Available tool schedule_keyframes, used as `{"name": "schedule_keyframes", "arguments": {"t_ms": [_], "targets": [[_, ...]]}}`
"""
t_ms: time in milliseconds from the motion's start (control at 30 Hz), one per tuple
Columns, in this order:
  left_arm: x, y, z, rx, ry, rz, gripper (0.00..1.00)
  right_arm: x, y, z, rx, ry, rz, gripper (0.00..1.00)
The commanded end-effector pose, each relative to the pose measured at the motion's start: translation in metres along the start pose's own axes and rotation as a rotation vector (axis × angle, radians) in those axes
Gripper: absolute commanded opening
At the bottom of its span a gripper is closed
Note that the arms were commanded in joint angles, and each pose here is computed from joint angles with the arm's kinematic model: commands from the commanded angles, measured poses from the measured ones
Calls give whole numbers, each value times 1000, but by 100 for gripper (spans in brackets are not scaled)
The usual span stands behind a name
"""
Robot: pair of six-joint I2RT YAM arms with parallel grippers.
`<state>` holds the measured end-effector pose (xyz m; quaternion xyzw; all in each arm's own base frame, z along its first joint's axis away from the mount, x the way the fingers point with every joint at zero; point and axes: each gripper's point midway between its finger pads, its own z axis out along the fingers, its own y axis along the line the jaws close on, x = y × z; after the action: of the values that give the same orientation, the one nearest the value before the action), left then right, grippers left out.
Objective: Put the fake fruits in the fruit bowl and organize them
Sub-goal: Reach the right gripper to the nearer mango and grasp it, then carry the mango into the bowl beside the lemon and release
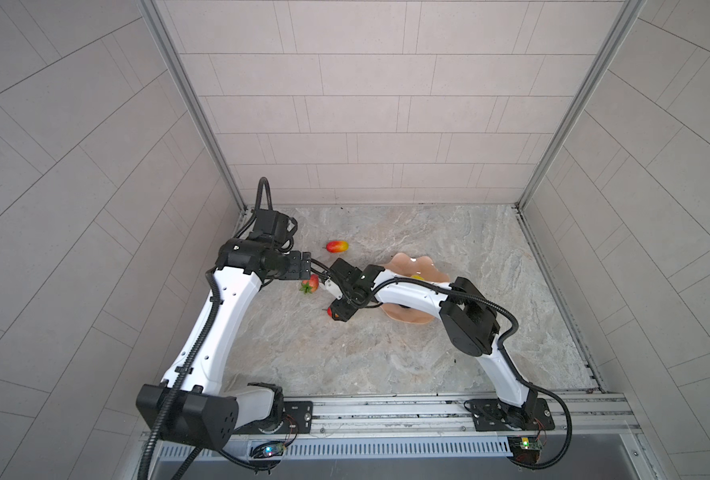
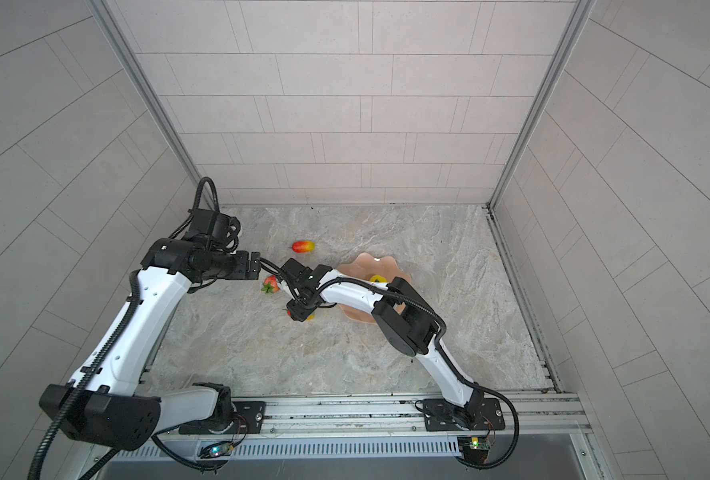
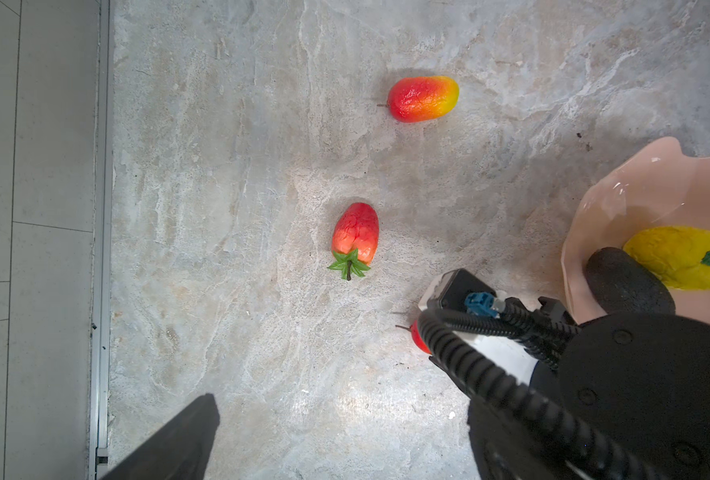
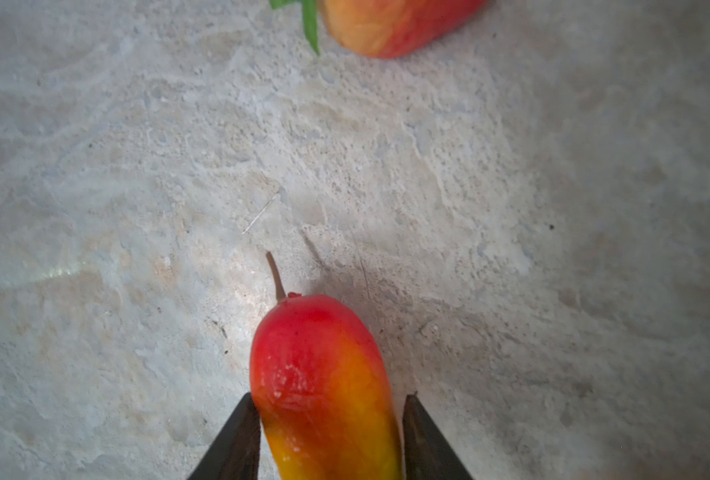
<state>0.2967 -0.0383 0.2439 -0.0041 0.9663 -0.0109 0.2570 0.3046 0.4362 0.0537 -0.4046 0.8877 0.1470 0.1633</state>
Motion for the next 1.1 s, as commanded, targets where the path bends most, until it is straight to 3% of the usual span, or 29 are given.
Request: {"name": "schedule_keyframes", "arguments": {"t_ms": [0,133,433,633,867,1067], "targets": [[1,0,-5,-1,-11,10,100,-4,1,-8,11,1,-18,41],[1,0,-5,0,-10,9,100,-10,2,-28,22,-15,-37,28],[1,-2,-3,12,-5,3,100,-19,-25,-104,120,-93,-55,23],[1,-4,-3,18,-4,2,100,3,-93,-151,244,-123,64,21],[1,-5,-3,28,-5,-3,100,63,-180,-170,438,-25,245,20],[0,-5,-6,28,-7,-2,100,90,-216,-177,508,4,327,19]]}}
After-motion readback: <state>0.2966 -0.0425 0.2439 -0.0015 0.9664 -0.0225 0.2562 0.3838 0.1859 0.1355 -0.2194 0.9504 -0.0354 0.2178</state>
